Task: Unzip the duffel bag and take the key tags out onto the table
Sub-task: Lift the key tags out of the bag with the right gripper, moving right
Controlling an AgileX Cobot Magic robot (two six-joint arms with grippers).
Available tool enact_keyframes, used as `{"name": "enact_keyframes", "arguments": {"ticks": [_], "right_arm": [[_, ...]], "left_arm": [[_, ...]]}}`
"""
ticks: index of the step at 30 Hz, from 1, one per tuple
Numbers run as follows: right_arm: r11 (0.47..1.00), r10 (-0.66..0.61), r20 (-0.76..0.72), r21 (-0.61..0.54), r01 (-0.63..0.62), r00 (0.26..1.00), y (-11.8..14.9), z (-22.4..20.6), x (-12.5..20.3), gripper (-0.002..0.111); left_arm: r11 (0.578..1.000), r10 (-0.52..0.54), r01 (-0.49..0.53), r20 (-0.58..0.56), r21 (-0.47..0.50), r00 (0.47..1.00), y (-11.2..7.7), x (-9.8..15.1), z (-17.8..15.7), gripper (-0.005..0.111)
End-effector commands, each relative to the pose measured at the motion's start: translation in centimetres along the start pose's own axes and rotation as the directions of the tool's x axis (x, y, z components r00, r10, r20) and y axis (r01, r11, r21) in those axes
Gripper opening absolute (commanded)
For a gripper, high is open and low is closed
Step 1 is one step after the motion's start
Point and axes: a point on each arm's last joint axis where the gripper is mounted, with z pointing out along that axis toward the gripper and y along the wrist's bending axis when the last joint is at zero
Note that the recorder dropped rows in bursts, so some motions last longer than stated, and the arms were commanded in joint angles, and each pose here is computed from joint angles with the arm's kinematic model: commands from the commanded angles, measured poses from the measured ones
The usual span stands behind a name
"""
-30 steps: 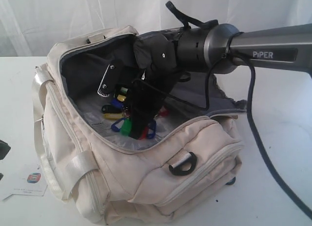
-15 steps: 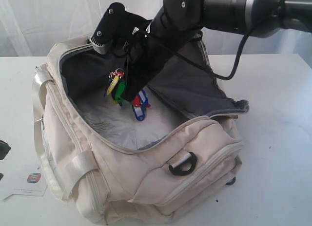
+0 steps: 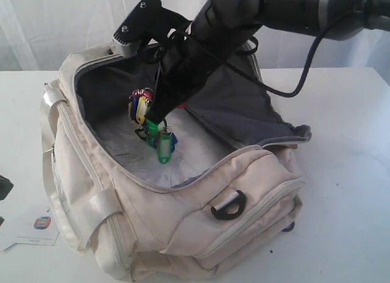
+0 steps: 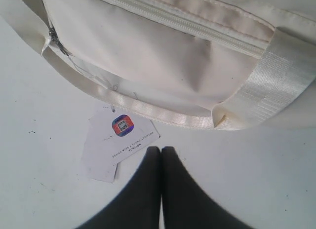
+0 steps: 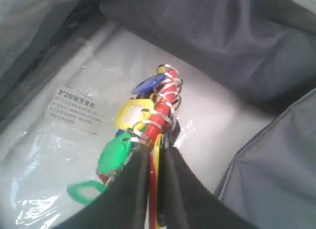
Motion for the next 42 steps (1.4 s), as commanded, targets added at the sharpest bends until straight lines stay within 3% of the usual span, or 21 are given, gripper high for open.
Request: {"name": "enact_keyframes", "arguments": {"ticks": [1, 7, 24, 36, 42], "right_arm": [[0.999, 0.030, 0.065, 0.032, -0.032, 0.997, -0.9, -2.9, -0.5, 0.000], [0.998, 0.035, 0.099, 0.051, -0.040, 0.994, -1.1, -5.1, -0.7, 0.000], [0.996, 0.076, 0.070, -0.042, -0.073, 0.995, -0.9, -6.1, 0.0, 0.000], [0.996, 0.082, 0.119, 0.011, -0.084, 0.990, -1.4, -14.2, 1.1, 0.000], [0.984, 0.155, 0.093, 0.074, -0.162, 0.984, -1.6, -18.6, 2.9, 0.000]], "left_arm": [[1.000, -0.018, 0.018, -0.002, 0.012, 1.000, -0.2, 0.2, -0.1, 0.000], [1.000, -0.018, 0.018, -0.002, 0.012, 1.000, -0.2, 0.2, -0.1, 0.000], [1.000, -0.018, 0.018, -0.002, 0.012, 1.000, -0.2, 0.2, -0.1, 0.000], [1.000, -0.018, 0.018, -0.002, 0.012, 1.000, -0.2, 0.2, -0.1, 0.000], [1.000, -0.018, 0.018, -0.002, 0.012, 1.000, -0.2, 0.2, -0.1, 0.000]]}}
